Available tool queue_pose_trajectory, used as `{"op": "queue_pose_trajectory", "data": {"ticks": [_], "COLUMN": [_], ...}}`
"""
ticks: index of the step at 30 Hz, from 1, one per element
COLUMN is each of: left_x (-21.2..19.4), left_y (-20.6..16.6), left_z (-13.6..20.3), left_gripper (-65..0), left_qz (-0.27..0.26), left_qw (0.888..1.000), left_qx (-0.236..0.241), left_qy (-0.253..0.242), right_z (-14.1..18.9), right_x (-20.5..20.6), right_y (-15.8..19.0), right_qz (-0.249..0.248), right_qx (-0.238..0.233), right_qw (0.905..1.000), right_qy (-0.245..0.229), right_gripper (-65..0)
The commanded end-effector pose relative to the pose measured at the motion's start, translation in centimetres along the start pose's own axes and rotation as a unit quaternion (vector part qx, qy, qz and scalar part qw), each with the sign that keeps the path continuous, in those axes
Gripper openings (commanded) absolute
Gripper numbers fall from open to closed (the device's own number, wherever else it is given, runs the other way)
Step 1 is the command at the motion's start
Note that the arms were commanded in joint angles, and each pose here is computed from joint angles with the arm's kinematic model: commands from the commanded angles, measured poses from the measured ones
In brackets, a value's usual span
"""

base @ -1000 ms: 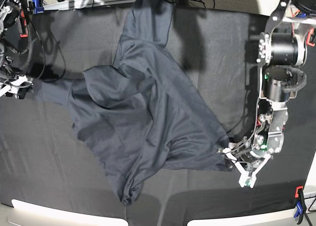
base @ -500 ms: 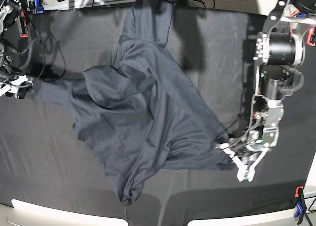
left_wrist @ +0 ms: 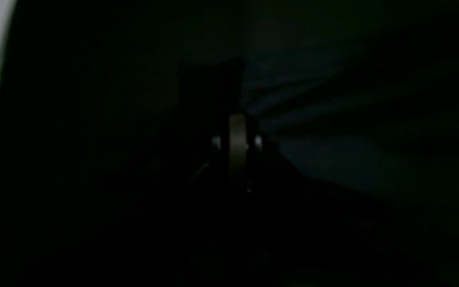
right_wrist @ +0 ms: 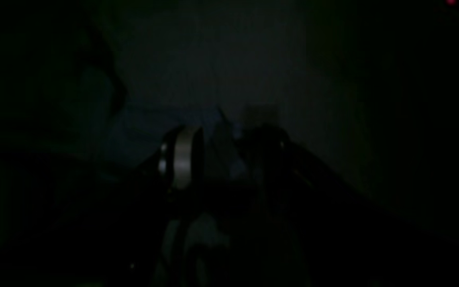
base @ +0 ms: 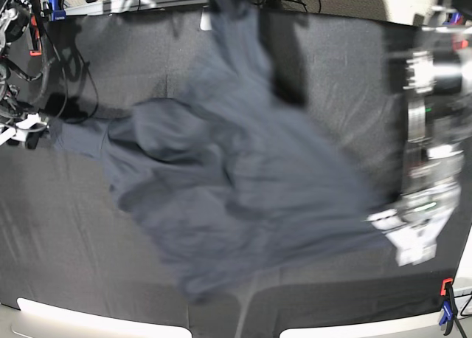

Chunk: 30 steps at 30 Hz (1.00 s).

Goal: Layout the t-shirt on the table in an organized manner, then fold the t-shirt properly
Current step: 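Release the shirt with the left gripper and withdraw it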

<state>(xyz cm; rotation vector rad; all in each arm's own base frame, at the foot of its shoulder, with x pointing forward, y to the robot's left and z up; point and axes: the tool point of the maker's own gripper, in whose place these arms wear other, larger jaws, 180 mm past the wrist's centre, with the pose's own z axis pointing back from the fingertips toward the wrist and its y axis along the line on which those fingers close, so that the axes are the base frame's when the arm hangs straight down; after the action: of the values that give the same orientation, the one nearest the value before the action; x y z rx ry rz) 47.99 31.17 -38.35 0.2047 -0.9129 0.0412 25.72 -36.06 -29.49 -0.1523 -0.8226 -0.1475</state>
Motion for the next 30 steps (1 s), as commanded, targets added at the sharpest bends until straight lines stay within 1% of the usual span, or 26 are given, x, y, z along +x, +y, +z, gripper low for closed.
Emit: {"op": "queue_pose_trajectory", "data": {"ticks": [1, 4, 6, 7, 9, 13, 15, 17, 21, 26, 30], "left_x": [2.3, 0.2, -0.2, -0.5, -0.3, 1.0, 1.5, 1.6, 1.1, -0.8, -3.5], "left_y": [2.4, 6.5, 8.1, 8.5, 8.9, 9.5, 10.0, 10.7, 13.5, 15.2, 16.7], "left_z": [0.4, 1.2, 1.7, 1.8, 2.0, 2.5, 2.7, 2.9, 3.6, 4.2, 5.0], "left_gripper": [-65.0, -65.0, -65.0, -65.0, -65.0, -65.0, -65.0, -65.0, -65.0, -65.0, -65.0], "left_qz": [0.008, -0.001, 0.03, 0.05, 0.073, 0.09, 0.085, 0.079, 0.09, 0.082, 0.066], "left_qw": [0.999, 0.999, 0.998, 0.997, 0.995, 0.993, 0.993, 0.993, 0.987, 0.987, 0.986], "left_qx": [0.02, 0.049, 0.055, 0.055, 0.055, 0.059, 0.063, 0.072, 0.125, 0.14, 0.154], "left_qy": [-0.031, -0.02, -0.026, -0.026, -0.027, -0.04, -0.045, -0.046, -0.039, -0.007, 0.016], "right_z": [0.4, 0.4, 0.4, 0.5, 0.4, -0.1, -0.5, -1.0, -1.6, -2.0, -2.3], "right_x": [1.6, 1.8, 1.9, 2.0, 2.1, 1.6, 1.1, 0.5, 0.1, 0.8, 1.2], "right_y": [-0.5, -0.4, 0.0, 0.2, 1.0, 3.1, 4.6, 6.5, 10.7, 15.6, 19.0], "right_qz": [0.009, 0.007, 0.001, -0.003, -0.001, 0.029, 0.04, 0.047, 0.049, 0.057, 0.081], "right_qx": [-0.006, -0.003, 0.008, 0.015, 0.034, 0.065, 0.083, 0.104, 0.153, 0.206, 0.224], "right_qw": [0.9996, 0.9996, 0.9995, 0.9993, 0.9988, 0.9971, 0.9956, 0.9934, 0.9869, 0.9765, 0.9707], "right_qy": [-0.025, -0.028, -0.032, -0.034, -0.035, -0.025, -0.016, -0.008, -0.018, -0.03, -0.033], "right_gripper": [-41.2, -41.2, -41.2, -41.2, -41.2, -40.0, -38.1, -38.0, -38.0, -38.0, -38.0]}}
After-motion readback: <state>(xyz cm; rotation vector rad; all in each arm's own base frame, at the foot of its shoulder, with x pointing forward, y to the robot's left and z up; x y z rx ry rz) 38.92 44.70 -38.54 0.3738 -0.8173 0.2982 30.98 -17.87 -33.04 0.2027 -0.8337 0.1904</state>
